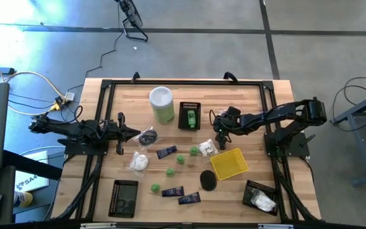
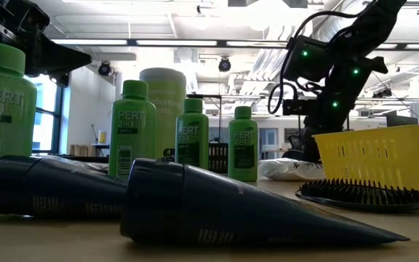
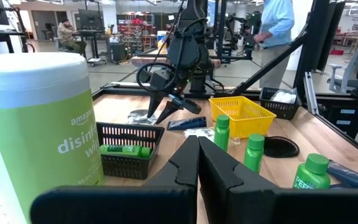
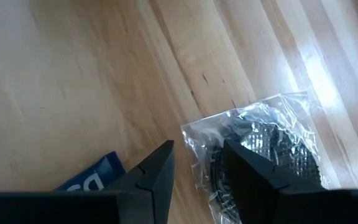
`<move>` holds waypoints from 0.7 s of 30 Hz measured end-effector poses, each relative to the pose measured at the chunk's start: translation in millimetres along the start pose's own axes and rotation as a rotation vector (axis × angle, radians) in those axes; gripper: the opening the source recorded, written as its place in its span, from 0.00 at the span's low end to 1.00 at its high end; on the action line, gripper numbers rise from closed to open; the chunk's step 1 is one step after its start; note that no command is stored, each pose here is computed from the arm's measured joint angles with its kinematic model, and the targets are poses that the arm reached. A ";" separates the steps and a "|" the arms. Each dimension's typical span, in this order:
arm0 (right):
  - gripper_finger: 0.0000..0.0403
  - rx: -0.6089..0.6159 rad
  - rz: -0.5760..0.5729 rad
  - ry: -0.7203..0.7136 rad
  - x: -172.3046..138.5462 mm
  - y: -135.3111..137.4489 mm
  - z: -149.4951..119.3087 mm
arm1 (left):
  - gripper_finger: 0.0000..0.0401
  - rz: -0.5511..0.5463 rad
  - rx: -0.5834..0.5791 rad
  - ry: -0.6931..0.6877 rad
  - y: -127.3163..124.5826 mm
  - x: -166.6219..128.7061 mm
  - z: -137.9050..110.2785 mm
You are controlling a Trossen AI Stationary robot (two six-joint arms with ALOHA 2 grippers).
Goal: Pick & Place Travel size toiletries
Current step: Put the black hair brush into the bottom left black bin
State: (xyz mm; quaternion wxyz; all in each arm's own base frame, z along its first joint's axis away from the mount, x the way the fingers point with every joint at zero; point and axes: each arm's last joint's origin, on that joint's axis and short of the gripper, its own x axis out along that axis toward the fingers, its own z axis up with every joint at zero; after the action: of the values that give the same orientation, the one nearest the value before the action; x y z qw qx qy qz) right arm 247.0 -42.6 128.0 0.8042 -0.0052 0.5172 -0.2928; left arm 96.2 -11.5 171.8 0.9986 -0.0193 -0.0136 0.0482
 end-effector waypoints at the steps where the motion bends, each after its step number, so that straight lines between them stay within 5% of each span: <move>1: 0.30 0.012 0.002 0.004 0.7 -1.3 0.1 | 0.01 0.000 0.000 0.000 0.0 0.0 0.0; 15: 0.03 0.081 0.036 0.030 4.8 -8.9 0.9 | 0.01 0.000 0.000 0.000 0.0 0.0 0.0; 21: 0.01 0.119 0.040 0.026 4.7 -8.5 1.3 | 0.01 0.001 0.000 0.000 0.0 0.0 0.0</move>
State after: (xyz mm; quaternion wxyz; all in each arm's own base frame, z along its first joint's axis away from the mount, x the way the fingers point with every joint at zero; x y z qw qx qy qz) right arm 245.5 -52.2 127.4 0.8019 0.0567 0.5095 -0.3069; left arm 96.2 -11.5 171.8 0.9985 -0.0193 -0.0135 0.0486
